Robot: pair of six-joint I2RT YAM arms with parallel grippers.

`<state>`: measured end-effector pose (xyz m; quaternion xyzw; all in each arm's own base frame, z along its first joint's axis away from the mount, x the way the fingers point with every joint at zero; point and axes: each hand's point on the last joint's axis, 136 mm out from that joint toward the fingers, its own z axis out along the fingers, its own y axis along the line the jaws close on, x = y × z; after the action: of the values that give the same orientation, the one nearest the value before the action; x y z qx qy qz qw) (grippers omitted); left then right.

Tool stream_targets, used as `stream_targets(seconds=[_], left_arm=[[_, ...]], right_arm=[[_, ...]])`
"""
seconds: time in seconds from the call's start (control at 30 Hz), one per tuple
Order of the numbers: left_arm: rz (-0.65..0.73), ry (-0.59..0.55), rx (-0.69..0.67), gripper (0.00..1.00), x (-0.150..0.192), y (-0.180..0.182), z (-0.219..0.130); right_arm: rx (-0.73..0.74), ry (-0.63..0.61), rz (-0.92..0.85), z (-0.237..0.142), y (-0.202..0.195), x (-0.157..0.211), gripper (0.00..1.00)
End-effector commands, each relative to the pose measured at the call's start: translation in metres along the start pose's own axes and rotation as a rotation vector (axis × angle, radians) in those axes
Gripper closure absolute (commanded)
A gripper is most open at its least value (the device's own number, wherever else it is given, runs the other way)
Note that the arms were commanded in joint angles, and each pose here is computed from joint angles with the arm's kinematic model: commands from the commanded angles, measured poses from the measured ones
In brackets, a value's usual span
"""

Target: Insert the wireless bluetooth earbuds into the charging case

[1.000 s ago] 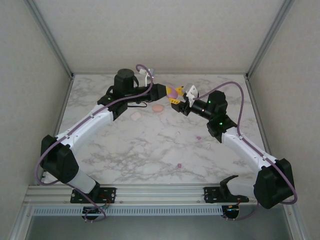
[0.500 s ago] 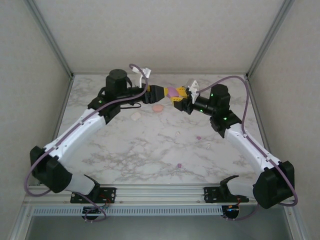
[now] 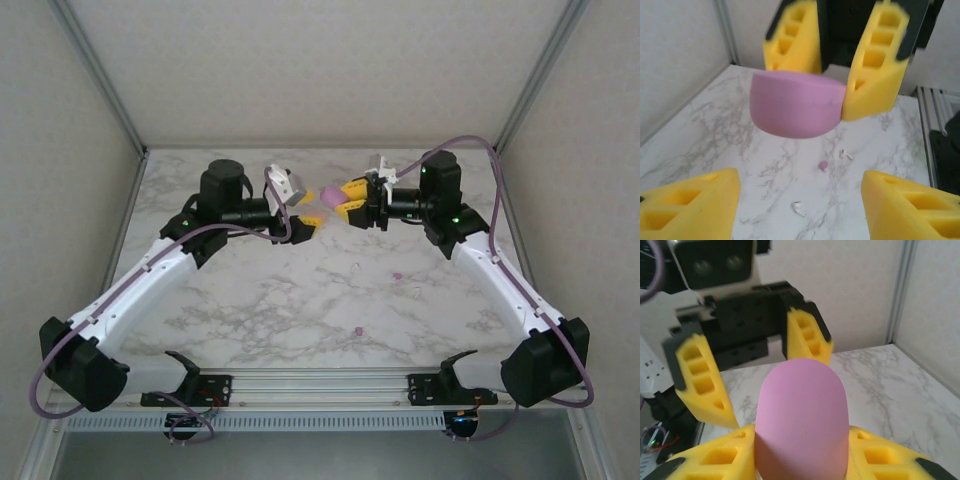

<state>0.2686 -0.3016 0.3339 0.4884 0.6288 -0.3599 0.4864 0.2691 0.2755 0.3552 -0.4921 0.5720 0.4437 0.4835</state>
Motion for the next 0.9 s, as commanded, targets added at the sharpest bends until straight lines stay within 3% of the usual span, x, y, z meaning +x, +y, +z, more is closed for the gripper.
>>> stream_targets(seconds=[0.0, 0.33, 0.87], left_arm=[[0.068, -0.032, 0.083, 0.37, -0.014, -0.010, -0.002], [0.013, -0.061, 0.207, 0.39, -0.029, -0.019, 0.006], [-0.014, -0.042, 0.223, 0.50, -0.028, -0.017, 0.011]], right_arm=[[-0.079, 0.002, -0.030, -0.002, 0.014, -0.009, 0.66], [-0.095, 0.030, -0.077, 0.000, 0.016, -0.004, 0.65], [-0.099, 0.025, -0.101, 0.003, 0.015, -0.005, 0.64]])
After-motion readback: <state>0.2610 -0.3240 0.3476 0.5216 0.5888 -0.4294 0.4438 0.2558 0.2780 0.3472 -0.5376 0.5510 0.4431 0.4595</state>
